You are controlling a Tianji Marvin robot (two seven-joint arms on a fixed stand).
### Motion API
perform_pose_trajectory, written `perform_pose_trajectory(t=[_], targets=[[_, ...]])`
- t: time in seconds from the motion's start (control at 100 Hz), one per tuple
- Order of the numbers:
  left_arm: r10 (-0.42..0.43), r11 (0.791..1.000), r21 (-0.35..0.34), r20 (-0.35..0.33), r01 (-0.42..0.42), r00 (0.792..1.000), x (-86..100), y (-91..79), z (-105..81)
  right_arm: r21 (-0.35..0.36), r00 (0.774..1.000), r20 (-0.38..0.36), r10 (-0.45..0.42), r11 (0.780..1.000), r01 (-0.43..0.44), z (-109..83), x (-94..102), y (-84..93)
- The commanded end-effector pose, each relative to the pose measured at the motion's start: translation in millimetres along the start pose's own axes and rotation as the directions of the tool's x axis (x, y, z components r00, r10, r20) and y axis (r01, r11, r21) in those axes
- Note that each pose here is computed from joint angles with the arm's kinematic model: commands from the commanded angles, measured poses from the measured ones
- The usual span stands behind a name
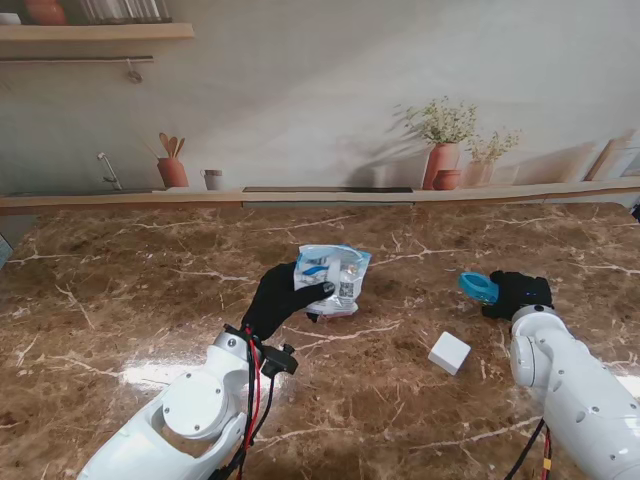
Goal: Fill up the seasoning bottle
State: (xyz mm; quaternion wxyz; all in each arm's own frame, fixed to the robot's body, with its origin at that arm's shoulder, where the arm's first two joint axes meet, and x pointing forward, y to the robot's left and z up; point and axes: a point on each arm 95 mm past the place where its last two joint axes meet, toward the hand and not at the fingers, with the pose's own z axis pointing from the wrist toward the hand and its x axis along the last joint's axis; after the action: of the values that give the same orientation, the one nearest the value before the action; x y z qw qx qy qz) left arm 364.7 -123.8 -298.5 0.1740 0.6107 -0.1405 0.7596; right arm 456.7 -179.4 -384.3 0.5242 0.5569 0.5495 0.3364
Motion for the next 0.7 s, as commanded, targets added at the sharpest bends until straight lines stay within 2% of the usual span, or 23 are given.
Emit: perform_pose_trajectory(t=[0.0,0.21,0.31,0.39,0.47,0.55,0.69], targets=[[-0.001,1.000,-0.001,0.000,0.001,1.000,2.0,2.4,0.0,0.027,1.000,-0.008,0.012,1.000,-0.012,-1.3,2.8,-4.2],[-0.003,1.000,0.001,0.006,0.003,1.000,1.1,2.5,0.7,0.015,0.998,-0.037,0.053,0.998,-0.053,-8.9,5.4,7.4],[-0.003,1.000,-0.004,0.005,0.003,1.000,1.4,3.0,1.4,-0.050,0.995,-0.054,0.080,0.995,-0.082,-20.5,9.4,25.4],[-0.002,1.000,-0.008,0.004,0.002,1.000,2.1,3.6,2.3,-0.125,0.990,-0.084,0.112,0.985,-0.122,-34.7,16.4,45.2],[-0.004,1.000,-0.009,0.002,0.004,1.000,2.9,4.9,3.4,-0.197,0.980,-0.129,0.153,0.964,-0.177,-54.2,27.1,65.8],[-0.007,1.000,-0.007,0.002,0.007,1.000,3.5,6.6,4.8,-0.266,0.961,-0.190,0.203,0.931,-0.249,-75.7,40.8,83.4],[-0.011,1.000,-0.017,0.008,0.011,1.000,3.5,9.6,6.3,-0.311,0.898,-0.327,0.293,0.864,-0.396,-115.5,69.0,103.8]])
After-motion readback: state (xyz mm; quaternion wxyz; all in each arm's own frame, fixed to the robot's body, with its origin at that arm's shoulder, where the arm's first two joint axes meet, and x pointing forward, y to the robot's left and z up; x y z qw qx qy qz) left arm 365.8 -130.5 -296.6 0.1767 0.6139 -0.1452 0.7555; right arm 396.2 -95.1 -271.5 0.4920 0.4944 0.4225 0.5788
